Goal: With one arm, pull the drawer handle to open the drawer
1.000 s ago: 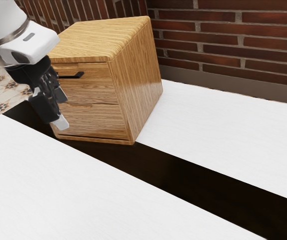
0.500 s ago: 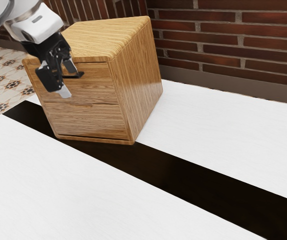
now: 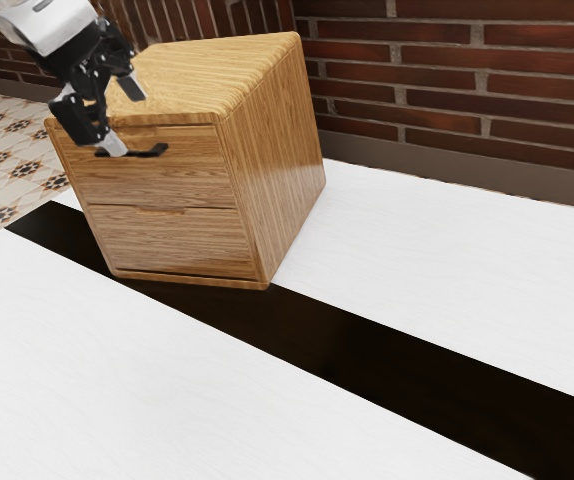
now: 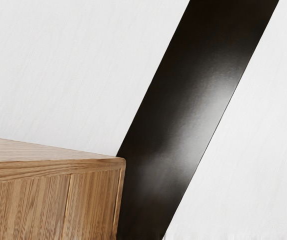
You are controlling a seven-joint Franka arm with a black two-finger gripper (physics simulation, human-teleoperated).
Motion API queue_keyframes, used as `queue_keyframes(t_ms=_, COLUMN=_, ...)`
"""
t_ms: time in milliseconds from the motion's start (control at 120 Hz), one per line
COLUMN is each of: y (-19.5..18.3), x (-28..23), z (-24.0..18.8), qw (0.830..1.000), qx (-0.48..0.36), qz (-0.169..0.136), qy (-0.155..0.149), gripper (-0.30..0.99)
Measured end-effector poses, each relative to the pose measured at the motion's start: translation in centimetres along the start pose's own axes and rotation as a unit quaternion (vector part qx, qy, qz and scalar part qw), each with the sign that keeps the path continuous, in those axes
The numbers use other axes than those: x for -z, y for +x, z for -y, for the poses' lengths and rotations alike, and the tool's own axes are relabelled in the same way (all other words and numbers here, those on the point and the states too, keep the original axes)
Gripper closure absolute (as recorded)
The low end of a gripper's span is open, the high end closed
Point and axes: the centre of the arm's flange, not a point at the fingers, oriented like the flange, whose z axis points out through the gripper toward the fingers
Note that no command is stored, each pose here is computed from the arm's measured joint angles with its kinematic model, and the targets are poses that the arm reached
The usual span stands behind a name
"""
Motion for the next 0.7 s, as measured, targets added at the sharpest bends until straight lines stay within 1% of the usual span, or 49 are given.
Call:
queue_keyframes(t_ms=33, y=-3.2, x=0.6, z=0.7, qw=1.000, qx=0.027, qz=0.009, qy=0.006, gripper=0.00)
queue_keyframes(t_ms=83, y=-9.2, x=1.9, z=1.6, qw=0.996, qx=0.078, qz=0.025, qy=0.019, gripper=0.00)
queue_keyframes(t_ms=142, y=-16.3, x=3.6, z=1.9, qw=0.989, qx=0.139, qz=0.046, qy=0.034, gripper=0.00)
queue_keyframes(t_ms=183, y=-20.5, x=4.4, z=1.7, qw=0.982, qx=0.175, qz=0.060, qy=0.044, gripper=0.00)
queue_keyframes(t_ms=242, y=-24.5, x=4.4, z=1.7, qw=0.974, qx=0.208, qz=0.078, qy=0.052, gripper=0.00)
queue_keyframes(t_ms=300, y=-26.7, x=4.0, z=1.8, qw=0.969, qx=0.223, qz=0.091, qy=0.055, gripper=0.00)
queue_keyframes(t_ms=400, y=-29.1, x=3.1, z=2.2, qw=0.964, qx=0.234, qz=0.105, qy=0.063, gripper=0.00)
queue_keyframes(t_ms=475, y=-30.8, x=2.5, z=2.7, qw=0.960, qx=0.241, qz=0.117, qy=0.075, gripper=0.00)
queue_keyframes(t_ms=542, y=-30.9, x=2.0, z=3.3, qw=0.960, qx=0.236, qz=0.121, qy=0.085, gripper=0.00)
queue_keyframes(t_ms=583, y=-29.6, x=1.6, z=3.9, qw=0.964, qx=0.221, qz=0.117, qy=0.090, gripper=0.00)
queue_keyframes(t_ms=625, y=-27.1, x=0.7, z=4.9, qw=0.970, qx=0.198, qz=0.110, qy=0.092, gripper=0.00)
queue_keyframes(t_ms=658, y=-24.2, x=-0.2, z=5.7, qw=0.976, qx=0.172, qz=0.102, qy=0.092, gripper=0.00)
queue_keyframes(t_ms=700, y=-19.7, x=-1.2, z=6.5, qw=0.983, qx=0.133, qz=0.087, qy=0.091, gripper=0.00)
